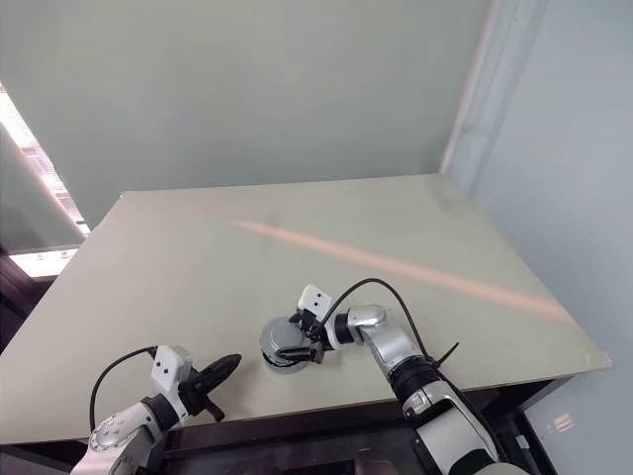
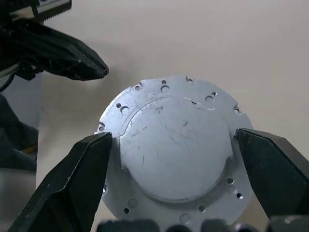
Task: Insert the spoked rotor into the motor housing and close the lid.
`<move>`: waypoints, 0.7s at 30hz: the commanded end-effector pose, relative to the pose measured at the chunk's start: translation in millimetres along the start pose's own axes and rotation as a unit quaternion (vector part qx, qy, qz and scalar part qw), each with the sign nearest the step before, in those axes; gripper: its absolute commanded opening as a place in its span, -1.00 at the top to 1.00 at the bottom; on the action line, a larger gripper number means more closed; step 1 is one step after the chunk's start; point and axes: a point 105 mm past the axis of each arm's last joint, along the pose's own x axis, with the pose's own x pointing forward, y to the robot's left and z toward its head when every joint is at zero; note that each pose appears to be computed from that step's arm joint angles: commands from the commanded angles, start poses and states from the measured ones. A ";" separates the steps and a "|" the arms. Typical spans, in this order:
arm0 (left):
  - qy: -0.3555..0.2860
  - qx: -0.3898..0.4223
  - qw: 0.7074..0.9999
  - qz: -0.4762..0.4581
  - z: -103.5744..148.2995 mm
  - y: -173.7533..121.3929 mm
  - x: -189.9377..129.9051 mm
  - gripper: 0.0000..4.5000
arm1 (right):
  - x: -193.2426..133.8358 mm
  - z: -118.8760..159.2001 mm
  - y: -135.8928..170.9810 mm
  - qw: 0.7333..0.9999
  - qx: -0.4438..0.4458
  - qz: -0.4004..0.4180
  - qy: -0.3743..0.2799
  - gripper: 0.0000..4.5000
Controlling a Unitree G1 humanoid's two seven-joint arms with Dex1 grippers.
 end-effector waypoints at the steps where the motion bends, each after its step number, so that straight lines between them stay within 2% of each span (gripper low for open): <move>1: -0.021 0.021 1.000 -0.008 14.7 -1.6 0.6 1.00 | -0.6 16.6 -5.6 1.000 -0.028 -0.002 -0.014 -0.74; 3: -0.021 0.021 1.000 -0.009 14.4 -1.8 0.8 1.00 | -1.0 16.0 -6.3 1.000 -0.028 -0.003 -0.009 -0.47; 10: -0.021 0.021 0.999 -0.012 13.6 -2.2 2.8 1.00 | 1.8 18.9 -4.4 0.999 -0.042 0.004 0.011 -0.46; 21: -0.023 0.021 0.999 -0.018 13.4 -3.6 7.2 1.00 | 6.7 12.9 1.8 0.992 -0.090 0.027 0.082 -0.46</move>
